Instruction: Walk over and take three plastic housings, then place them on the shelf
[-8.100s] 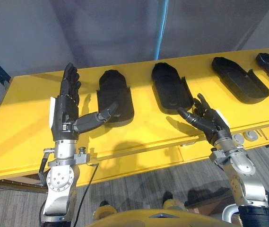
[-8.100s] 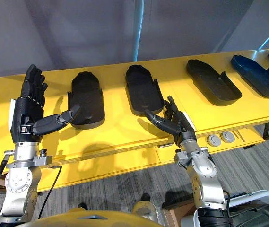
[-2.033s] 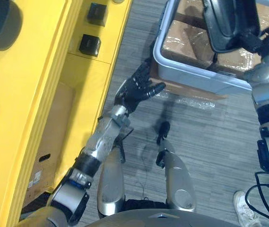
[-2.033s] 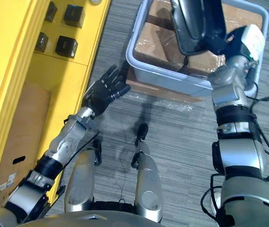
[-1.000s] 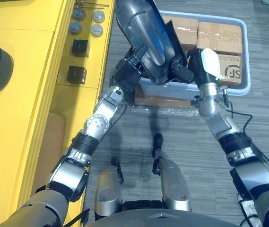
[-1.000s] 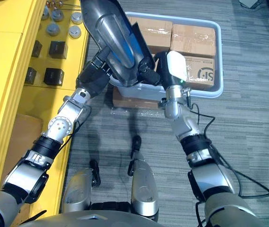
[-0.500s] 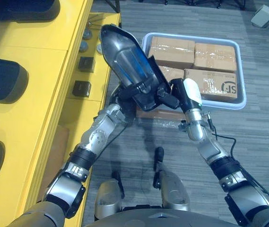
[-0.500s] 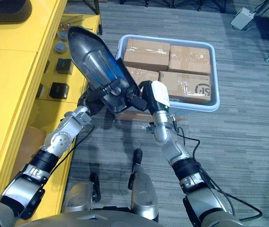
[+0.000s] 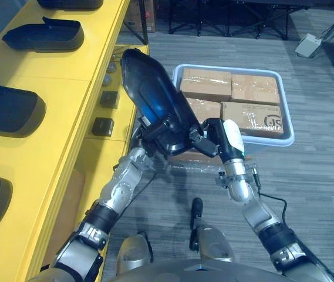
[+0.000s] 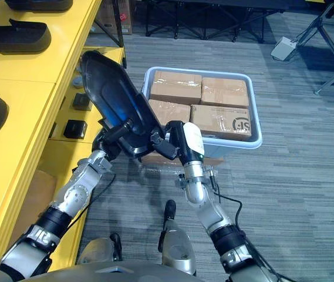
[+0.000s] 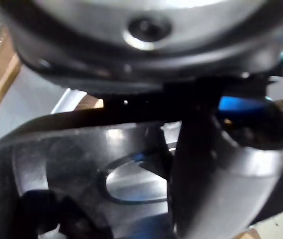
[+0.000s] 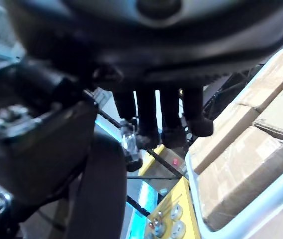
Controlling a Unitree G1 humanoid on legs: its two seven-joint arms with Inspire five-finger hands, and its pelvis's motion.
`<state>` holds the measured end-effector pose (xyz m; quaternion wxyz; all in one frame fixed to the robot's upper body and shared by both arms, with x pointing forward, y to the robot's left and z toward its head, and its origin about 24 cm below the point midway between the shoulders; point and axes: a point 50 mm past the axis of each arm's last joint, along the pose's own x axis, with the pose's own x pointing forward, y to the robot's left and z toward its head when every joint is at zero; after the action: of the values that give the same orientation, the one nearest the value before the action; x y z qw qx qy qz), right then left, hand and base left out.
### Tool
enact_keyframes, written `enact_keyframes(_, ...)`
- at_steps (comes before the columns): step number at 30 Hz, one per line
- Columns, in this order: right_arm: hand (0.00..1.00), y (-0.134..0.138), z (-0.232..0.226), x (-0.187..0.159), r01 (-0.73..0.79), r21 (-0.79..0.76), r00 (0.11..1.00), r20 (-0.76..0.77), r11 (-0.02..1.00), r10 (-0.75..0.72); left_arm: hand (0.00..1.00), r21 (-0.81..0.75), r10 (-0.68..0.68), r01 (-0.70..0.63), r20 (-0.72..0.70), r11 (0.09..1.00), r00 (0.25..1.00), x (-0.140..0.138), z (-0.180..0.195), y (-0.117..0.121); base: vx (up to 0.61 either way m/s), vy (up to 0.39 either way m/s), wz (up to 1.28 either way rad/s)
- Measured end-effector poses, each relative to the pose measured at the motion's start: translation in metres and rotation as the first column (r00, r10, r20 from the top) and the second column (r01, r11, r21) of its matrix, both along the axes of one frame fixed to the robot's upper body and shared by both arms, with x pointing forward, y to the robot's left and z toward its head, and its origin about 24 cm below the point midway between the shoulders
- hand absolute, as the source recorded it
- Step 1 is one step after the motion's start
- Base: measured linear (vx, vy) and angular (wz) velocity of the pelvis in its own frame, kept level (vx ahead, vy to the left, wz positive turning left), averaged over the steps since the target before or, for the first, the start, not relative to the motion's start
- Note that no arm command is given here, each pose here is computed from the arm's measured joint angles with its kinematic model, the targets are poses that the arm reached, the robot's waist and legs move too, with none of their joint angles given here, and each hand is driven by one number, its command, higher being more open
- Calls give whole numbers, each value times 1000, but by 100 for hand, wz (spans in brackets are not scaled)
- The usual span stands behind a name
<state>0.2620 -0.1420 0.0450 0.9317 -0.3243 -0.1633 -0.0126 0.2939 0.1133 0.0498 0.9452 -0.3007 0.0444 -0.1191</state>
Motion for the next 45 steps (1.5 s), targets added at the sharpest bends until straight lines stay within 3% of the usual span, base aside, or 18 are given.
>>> enact_keyframes(7, 100, 6, -2, -30, -34, 163, 999, 39, 986, 28, 0, -59, 96, -90, 113, 994, 989, -25, 16, -10, -14, 5, 3)
enact_keyframes(12, 100, 2, -4, -47, -62, 284, 998, 11, 957, 61, 0, 99, 272, -303, 246, 948, 930, -38, 33, 5, -9, -8, 7)
enact_keyframes(15, 100, -12, 7, -54, -55, 441, 999, 26, 896, 48, 0, 246, 438, -528, 339, 813, 833, -53, 36, 35, 10, -7, 8)
enact_keyframes(17, 100, -30, 17, -55, -41, 584, 999, 51, 811, 14, 0, 346, 544, -680, 415, 647, 729, -64, 36, 60, 0, 2, 6)
enact_keyframes(19, 100, -40, 19, -57, -36, 660, 998, 60, 751, -5, 0, 401, 579, -743, 466, 536, 669, -74, 37, 72, 12, 16, 5)
enact_keyframes(20, 100, -51, 18, -62, -26, 707, 998, 61, 706, -24, 0, 432, 590, -790, 525, 436, 613, -83, 41, 80, 0, 0, 0)
enact_keyframes(24, 100, -70, 8, -82, 13, 808, 998, 23, 589, -54, 0, 368, 588, -886, 663, 282, 463, -103, 61, 87, 13, 13, -3)
enact_keyframes(28, 100, -78, -2, -92, 59, 826, 998, -41, 561, -44, 0, 257, 580, -917, 714, 305, 392, -113, 76, 85, 14, 14, -11)
enact_keyframes(32, 100, -86, -8, -97, 104, 830, 994, -78, 548, -71, 0, 204, 590, -917, 713, 342, 379, -122, 81, 85, 10, -2, 13)
enact_keyframes(36, 100, -80, -8, -94, 85, 835, 996, -72, 544, -45, 0, 227, 655, -929, 660, 292, 367, -135, 72, 97, -3, -42, 60)
enact_keyframes(40, 100, -63, -11, -84, 70, 820, 996, -88, 568, 5, 0, 229, 788, -952, 540, 202, 297, -156, 58, 120, -20, -49, 90)
enact_keyframes(45, 100, -56, -10, -72, 149, 782, 989, -121, 606, -87, 0, 217, 821, -956, 498, 195, 281, -172, 52, 126, -26, 48, 126)
